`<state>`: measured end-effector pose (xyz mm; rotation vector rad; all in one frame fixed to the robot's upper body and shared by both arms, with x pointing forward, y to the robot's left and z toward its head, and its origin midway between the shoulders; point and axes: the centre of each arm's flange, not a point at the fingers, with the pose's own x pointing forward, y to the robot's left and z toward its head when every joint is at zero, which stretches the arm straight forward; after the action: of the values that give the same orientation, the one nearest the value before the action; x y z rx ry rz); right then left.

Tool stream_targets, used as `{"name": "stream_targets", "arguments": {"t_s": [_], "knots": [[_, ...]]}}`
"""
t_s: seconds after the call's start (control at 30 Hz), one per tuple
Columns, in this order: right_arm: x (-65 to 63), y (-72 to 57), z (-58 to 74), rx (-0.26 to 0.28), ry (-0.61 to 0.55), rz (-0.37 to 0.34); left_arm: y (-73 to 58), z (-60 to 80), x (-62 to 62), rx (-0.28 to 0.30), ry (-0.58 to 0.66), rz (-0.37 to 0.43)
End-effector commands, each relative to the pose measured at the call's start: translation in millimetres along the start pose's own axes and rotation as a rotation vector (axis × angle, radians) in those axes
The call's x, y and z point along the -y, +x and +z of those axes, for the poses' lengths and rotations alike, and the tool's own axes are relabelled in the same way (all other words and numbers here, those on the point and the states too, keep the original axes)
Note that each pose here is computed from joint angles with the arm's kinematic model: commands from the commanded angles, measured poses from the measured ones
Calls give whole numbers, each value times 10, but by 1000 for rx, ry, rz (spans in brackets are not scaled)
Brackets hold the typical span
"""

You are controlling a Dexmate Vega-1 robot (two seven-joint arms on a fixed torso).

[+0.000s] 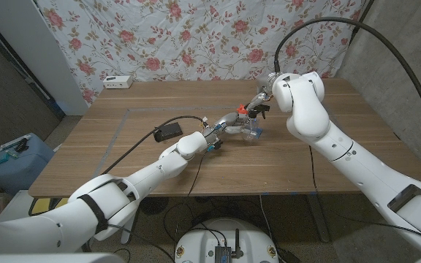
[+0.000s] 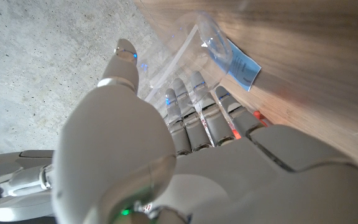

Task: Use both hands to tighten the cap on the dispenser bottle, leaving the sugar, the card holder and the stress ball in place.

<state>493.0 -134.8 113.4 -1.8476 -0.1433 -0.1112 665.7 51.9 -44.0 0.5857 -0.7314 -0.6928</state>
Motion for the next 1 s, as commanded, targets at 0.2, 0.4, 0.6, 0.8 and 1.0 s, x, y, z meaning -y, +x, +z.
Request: {"name": "stream_targets", "arguments": {"t_s": [0.2,0.4,0.6,0.8,1.0], "knots": [[-9,-60,32,-16,-11,-38,-35,17,31,3,3,-3],[-18,-75,57,-15,-14,-54,-52,23,37,3,4,-5],[-26,-81,75,-19,-19,-62,-59,20,38,3,2,-4],[-41,-66,82,-23,-17,-68,-60,12,39,2,-1,-3],[-52,-47,84,-31,-16,-82,-65,1,34,-2,-2,-1]]}}
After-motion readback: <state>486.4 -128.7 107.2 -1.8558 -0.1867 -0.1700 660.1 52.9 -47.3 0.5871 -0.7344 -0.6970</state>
